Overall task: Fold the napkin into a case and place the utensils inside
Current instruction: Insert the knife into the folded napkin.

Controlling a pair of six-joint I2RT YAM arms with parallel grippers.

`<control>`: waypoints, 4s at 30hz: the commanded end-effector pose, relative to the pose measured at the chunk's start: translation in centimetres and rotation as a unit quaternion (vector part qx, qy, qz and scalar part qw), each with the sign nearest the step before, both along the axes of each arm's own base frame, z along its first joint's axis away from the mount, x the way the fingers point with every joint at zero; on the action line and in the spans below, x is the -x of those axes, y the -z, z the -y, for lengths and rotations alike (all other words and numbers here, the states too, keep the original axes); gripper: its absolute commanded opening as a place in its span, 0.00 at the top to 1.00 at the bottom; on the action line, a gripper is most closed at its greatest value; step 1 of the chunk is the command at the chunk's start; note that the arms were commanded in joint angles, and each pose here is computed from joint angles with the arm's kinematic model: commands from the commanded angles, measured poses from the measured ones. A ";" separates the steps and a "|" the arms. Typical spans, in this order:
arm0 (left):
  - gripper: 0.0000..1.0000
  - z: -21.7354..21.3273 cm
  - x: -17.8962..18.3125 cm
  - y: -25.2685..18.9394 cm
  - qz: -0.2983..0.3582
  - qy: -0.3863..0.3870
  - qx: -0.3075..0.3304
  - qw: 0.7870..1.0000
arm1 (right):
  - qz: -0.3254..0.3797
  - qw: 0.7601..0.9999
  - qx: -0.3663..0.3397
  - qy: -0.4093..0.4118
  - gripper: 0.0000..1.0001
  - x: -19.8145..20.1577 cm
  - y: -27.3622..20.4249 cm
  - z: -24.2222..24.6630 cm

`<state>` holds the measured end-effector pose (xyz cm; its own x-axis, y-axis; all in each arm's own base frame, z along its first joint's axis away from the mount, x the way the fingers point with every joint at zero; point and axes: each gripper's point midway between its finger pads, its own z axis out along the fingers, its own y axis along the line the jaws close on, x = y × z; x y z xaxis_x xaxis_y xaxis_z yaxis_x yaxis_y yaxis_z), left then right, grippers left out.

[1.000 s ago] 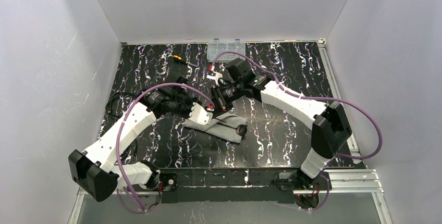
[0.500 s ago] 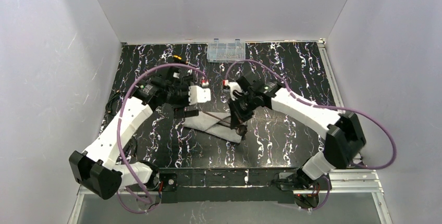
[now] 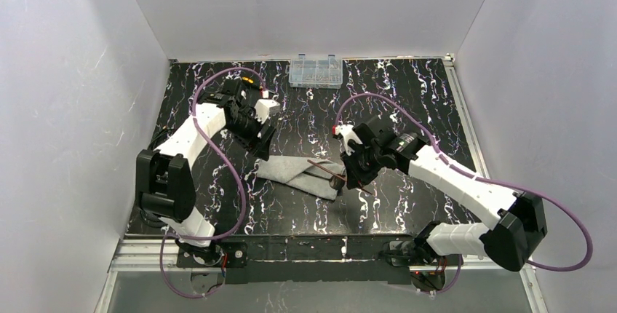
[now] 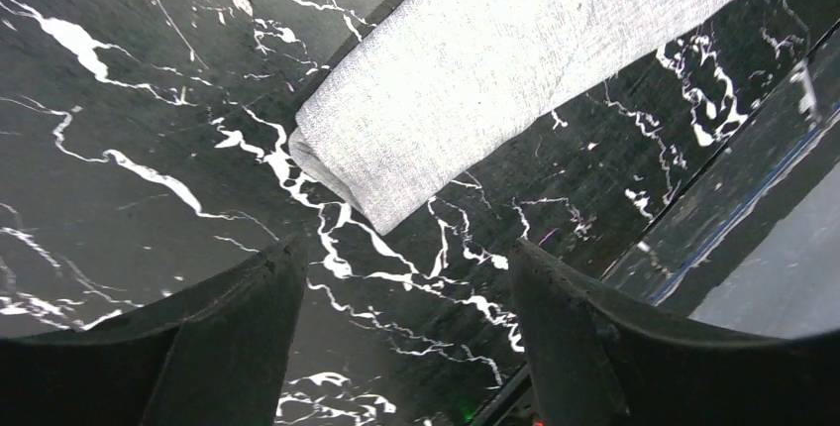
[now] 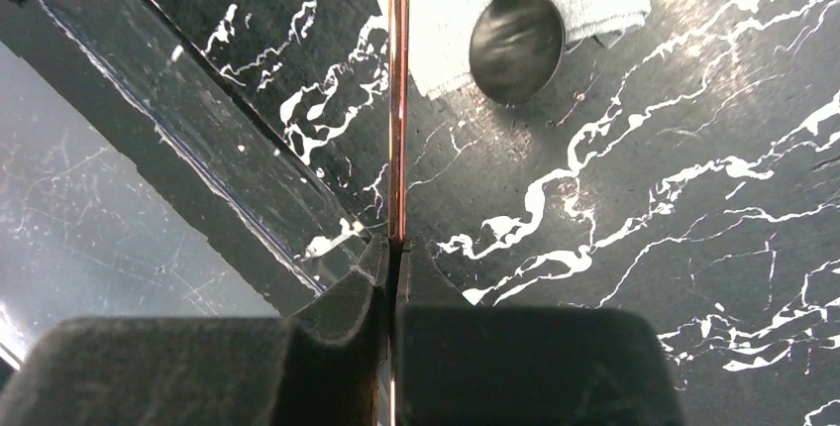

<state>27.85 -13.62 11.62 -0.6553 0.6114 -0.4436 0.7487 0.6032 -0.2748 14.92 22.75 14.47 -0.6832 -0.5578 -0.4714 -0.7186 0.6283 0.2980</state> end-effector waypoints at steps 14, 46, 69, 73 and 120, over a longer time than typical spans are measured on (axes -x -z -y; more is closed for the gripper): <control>0.41 -0.2 -0.1 4.8 -0.099 -0.086 -0.034 0.991 | -0.085 0.996 0.013 0.016 0.99 1.1 5.0 -1.7; 0.56 -0.6 1.3 7.8 -0.138 -0.063 -0.055 0.987 | -0.042 0.997 -0.042 -0.056 0.99 -1.1 6.6 -6.7; 0.65 -0.4 2.1 7.2 -0.153 -0.042 -0.054 0.986 | -0.004 0.991 -0.113 -0.071 0.99 -2.3 8.2 -9.6; 0.66 -0.2 2.0 7.0 -0.155 -0.042 -0.049 0.986 | -0.014 0.992 -0.104 -0.075 0.99 -2.2 9.1 -9.7; 0.53 -0.3 2.6 5.8 -0.157 -0.031 -0.049 0.986 | 0.032 0.980 -0.127 -0.152 0.48 -5.0 7.7 -14.2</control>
